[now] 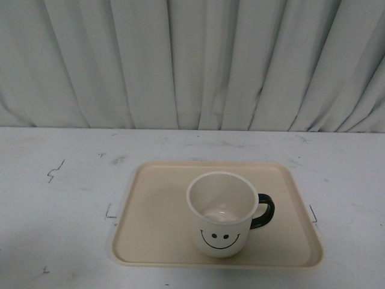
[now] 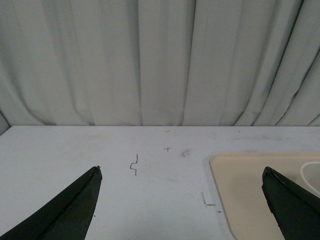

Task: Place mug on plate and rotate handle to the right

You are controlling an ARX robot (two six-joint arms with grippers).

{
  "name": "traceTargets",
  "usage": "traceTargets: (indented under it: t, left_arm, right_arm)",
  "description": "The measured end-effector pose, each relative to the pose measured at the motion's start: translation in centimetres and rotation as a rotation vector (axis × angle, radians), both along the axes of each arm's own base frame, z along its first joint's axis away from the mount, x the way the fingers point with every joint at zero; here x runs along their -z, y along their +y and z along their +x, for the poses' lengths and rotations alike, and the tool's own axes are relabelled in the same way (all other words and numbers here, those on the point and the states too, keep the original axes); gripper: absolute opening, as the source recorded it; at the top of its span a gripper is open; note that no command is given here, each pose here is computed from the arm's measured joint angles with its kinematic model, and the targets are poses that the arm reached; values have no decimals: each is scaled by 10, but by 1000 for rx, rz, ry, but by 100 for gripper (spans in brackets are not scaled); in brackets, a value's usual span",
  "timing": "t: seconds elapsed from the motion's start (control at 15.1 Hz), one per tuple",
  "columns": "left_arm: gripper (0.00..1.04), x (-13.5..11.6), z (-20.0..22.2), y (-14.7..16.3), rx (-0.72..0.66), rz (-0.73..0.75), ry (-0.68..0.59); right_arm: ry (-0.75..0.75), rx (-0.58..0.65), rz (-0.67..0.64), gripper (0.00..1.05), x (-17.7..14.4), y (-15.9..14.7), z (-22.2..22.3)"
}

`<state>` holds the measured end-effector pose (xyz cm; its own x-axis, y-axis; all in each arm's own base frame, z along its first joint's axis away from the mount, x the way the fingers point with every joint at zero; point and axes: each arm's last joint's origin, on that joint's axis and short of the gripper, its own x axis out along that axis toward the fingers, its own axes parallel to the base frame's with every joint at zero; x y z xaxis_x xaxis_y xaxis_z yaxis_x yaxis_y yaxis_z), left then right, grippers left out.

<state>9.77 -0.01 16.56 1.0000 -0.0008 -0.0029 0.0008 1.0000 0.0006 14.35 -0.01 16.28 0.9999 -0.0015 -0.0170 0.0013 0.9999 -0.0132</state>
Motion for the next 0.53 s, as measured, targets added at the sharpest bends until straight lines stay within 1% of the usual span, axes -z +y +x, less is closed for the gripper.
traceTargets:
  t: [0.53]
  left_arm:
    - [98,0,0,0,0,0,0]
  right_arm:
    - [-30,0,0,2,-7,0,-20]
